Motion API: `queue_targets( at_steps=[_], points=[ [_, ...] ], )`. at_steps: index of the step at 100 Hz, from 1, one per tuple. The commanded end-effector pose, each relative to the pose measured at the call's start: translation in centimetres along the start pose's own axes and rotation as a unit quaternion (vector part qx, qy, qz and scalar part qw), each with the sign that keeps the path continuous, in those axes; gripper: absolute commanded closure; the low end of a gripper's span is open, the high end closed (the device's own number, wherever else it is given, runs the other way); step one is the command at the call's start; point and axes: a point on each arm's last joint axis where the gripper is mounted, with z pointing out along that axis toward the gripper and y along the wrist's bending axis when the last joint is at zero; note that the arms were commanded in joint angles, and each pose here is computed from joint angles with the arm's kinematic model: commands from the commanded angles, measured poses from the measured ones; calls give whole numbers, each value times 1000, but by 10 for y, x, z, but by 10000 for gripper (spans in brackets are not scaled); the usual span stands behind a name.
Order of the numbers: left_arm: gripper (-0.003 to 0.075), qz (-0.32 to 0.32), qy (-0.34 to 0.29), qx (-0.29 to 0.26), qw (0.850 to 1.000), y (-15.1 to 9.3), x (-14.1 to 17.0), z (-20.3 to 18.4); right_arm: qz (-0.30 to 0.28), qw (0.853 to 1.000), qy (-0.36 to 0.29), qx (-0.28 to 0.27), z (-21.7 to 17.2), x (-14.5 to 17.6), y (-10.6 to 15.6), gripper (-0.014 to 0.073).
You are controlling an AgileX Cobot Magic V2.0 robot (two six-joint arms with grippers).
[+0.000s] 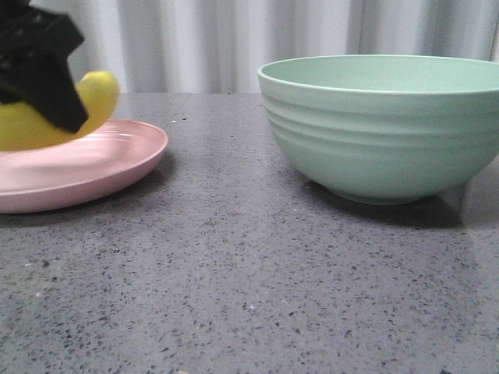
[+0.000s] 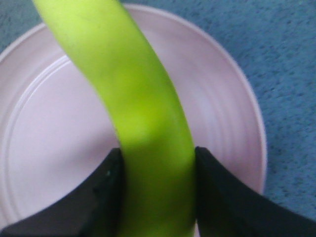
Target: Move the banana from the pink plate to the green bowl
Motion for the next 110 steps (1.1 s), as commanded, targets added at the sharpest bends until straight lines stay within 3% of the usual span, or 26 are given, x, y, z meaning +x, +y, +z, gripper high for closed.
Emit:
queue_targets(
  at_steps=[1, 9, 25, 31, 46, 66, 110],
  points=[
    [741, 21, -63, 19, 998, -16, -20, -27, 3, 1000, -27, -13, -6, -24, 3, 613],
    [741, 42, -81, 35, 995, -31, -28, -40, 12, 999, -14, -38, -5, -35, 9, 518],
    [741, 92, -108, 78, 987, -70, -35, -61, 48, 993, 2, -109, 2, -55, 26, 214],
    [741, 108, -111, 92, 984, -82, -35, -65, 59, 989, 9, -133, 7, -61, 33, 171],
    [741, 147, -115, 127, 974, -112, -29, -71, 85, 978, 17, -190, 20, -82, 52, 169],
    [741, 168, -119, 159, 966, -134, -23, -75, 107, 962, 37, -247, 42, -103, 82, 169],
    [741, 169, -121, 173, 963, -142, -21, -77, 132, 946, 104, -278, 109, -104, 132, 169]
  ],
)
